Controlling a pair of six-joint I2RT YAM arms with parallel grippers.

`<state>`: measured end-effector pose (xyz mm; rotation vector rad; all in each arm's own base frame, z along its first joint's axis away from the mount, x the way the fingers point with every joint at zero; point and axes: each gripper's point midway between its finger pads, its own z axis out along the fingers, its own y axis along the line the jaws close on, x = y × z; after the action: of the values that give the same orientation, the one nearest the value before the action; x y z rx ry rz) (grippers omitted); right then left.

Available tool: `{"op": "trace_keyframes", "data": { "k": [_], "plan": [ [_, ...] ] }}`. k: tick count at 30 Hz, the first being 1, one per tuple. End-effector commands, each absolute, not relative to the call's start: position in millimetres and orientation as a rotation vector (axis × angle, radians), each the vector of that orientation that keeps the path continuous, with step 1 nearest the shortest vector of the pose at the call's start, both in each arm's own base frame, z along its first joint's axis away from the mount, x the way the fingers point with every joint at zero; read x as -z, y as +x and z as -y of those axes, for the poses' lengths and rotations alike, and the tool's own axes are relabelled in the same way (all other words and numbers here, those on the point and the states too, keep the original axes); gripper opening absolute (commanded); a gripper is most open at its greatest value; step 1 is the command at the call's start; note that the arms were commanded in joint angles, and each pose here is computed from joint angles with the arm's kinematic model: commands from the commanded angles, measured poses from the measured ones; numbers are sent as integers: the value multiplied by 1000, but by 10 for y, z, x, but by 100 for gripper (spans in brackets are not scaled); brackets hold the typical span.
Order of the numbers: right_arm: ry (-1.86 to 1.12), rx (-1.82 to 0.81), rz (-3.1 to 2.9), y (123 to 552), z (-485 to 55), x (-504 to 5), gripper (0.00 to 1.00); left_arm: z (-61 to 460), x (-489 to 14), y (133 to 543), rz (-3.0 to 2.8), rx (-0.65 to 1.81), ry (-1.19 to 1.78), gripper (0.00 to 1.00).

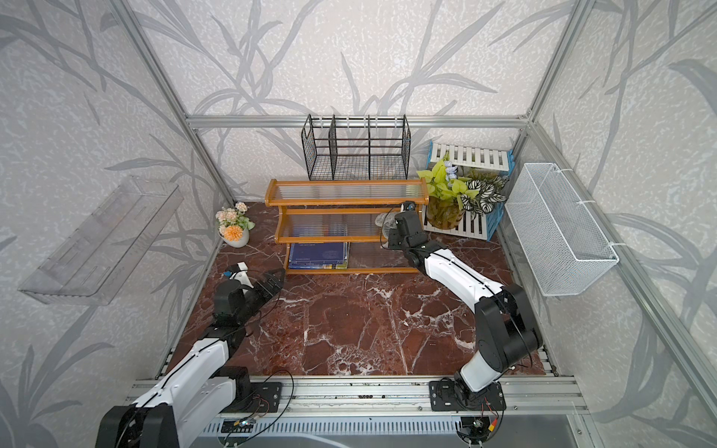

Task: Wipe the bookshelf clean with a cloth
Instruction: Wipe the dust from the shelf.

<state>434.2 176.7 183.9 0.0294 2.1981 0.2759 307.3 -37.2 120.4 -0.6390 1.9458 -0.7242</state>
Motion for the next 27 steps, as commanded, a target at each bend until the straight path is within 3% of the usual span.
{"op": "trace_keyframes", "data": {
  "k": [1, 16, 22, 27],
  "plan": [
    [-90, -414, -2133, 4139, -1967, -2141, 0, 360, -1400, 3140, -1897, 733, -617, 100],
    [-582, -465, -1623, 3055, -2548, -3339, 0, 324, -1463, 3159, -1883, 711, -618, 100],
    [-624, -592, -1484, 2915, -2932, -3962, 0, 313, -1482, 3167, -1874, 709, -621, 100],
    [-597, -651, -1465, 3102, -3299, -4308, 0, 309, -1518, 3171, -1871, 705, -616, 100]
  ]
}}
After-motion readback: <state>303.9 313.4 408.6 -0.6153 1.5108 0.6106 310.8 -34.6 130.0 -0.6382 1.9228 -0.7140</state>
